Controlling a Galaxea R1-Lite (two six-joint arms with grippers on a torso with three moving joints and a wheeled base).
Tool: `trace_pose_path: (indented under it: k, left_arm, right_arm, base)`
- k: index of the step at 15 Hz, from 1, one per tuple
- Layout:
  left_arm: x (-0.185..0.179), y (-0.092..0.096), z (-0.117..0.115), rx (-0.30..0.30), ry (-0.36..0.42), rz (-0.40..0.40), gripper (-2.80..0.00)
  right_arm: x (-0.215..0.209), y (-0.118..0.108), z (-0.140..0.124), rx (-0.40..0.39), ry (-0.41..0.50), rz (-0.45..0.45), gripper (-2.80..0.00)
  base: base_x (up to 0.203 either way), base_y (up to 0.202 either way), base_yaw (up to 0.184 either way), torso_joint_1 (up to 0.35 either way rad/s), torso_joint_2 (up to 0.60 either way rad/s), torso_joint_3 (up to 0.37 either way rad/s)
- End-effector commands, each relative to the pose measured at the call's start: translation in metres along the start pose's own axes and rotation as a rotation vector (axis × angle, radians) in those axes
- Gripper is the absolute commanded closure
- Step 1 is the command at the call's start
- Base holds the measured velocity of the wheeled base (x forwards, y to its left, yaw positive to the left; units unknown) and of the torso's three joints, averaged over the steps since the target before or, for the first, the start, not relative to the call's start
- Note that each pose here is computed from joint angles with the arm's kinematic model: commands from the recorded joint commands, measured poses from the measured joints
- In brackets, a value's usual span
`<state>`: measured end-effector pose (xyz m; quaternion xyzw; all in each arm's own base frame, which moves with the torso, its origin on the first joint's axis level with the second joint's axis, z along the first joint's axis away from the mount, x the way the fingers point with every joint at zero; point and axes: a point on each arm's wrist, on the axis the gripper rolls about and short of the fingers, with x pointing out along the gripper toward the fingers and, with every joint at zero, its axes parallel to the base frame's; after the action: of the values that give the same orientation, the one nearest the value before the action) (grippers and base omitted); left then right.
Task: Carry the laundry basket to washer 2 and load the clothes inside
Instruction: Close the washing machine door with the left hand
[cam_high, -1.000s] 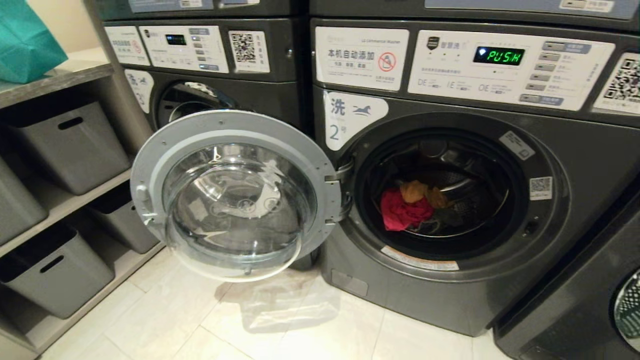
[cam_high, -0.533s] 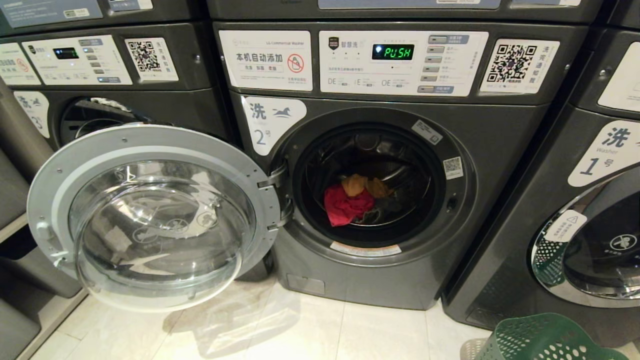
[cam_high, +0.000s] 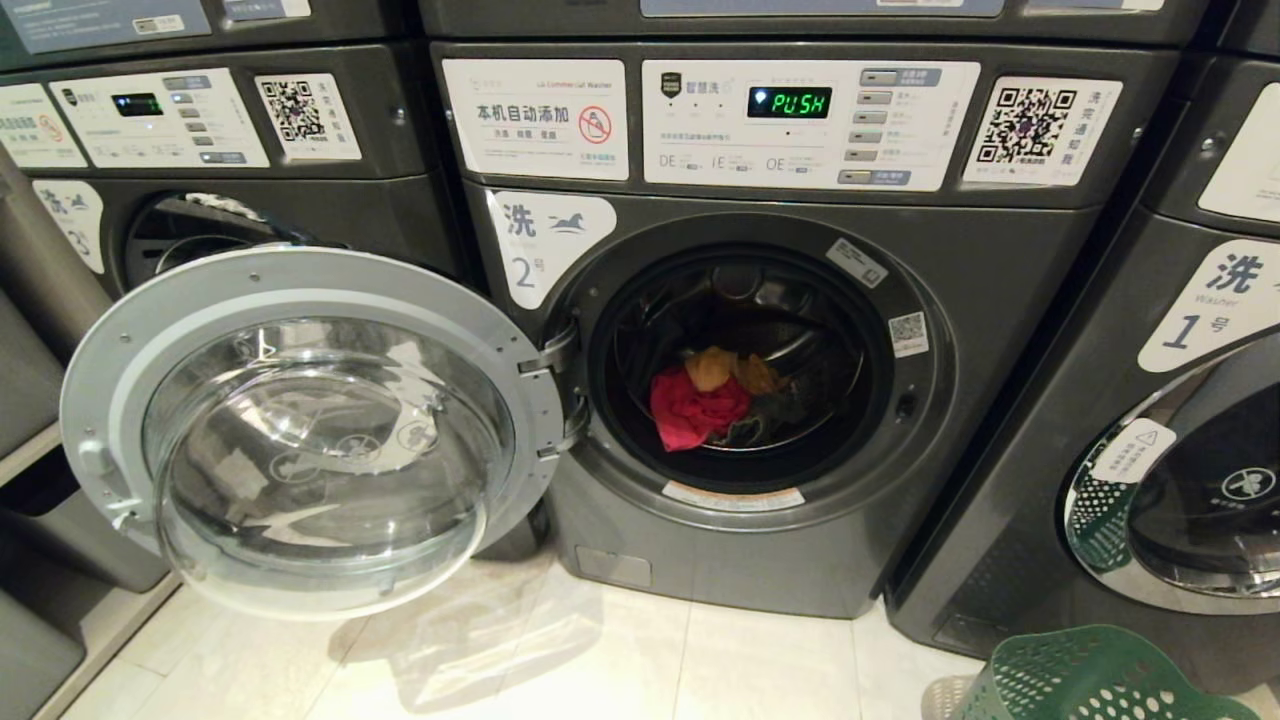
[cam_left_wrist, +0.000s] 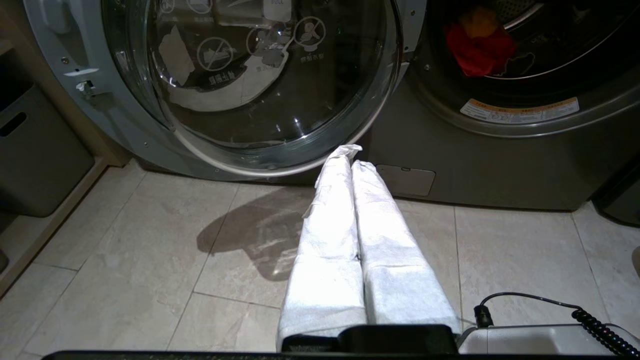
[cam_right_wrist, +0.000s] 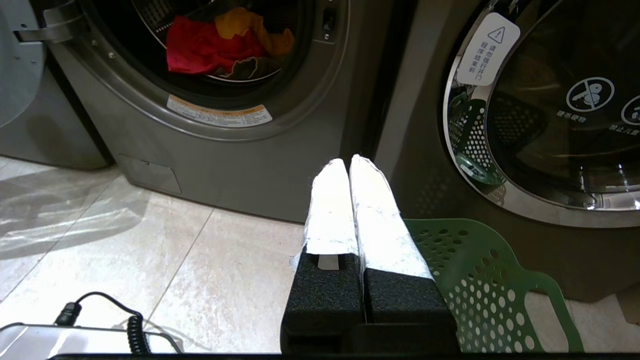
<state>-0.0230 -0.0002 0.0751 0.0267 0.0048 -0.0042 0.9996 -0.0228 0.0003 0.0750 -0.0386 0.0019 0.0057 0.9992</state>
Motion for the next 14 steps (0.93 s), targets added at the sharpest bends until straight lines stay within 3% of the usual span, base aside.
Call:
trace_pose_path:
  k: [1,6,9,11,13,14]
  left_arm:
    - [0.000,0.000,0.000,0.000,-0.001,0.000,0.00]
    - [0.000,0.000,0.000,-0.001,-0.001,0.000,0.00]
    - [0.000,0.000,0.000,-0.018,0.000,0.003,0.00]
    - [0.000,0.000,0.000,0.005,0.016,-0.008,0.00]
    - [-0.002,0.000,0.009,0.049,-0.038,-0.005,0.00]
    - [-0.009,0.001,0.029,0.055,-0.106,-0.003,0.00]
  right_arm:
    - [0.000,0.000,0.000,0.003,0.002,0.003,0.00]
    - [0.000,0.000,0.000,0.004,0.002,0.001,0.00]
    - [0.000,0.000,0.000,0.002,0.002,0.001,0.00]
    - [0.000,0.000,0.000,0.004,0.002,-0.001,0.00]
    - [0.000,0.000,0.000,0.013,0.002,-0.004,0.00]
    - [0.000,0.000,0.000,0.022,0.002,-0.003,0.00]
  base:
    - [-0.099,0.000,-0.003,0.012,0.01,0.001]
    - [-0.188,0.000,0.001,0.002,0.00,0.002]
    - [-0.034,0.000,0.000,-0.005,0.00,0.004]
    - [0.000,0.000,0.000,0.000,0.00,0.000]
    - [0.000,0.000,0.000,0.000,0.00,0.000]
    - [0.000,0.000,0.000,0.000,0.00,0.000]
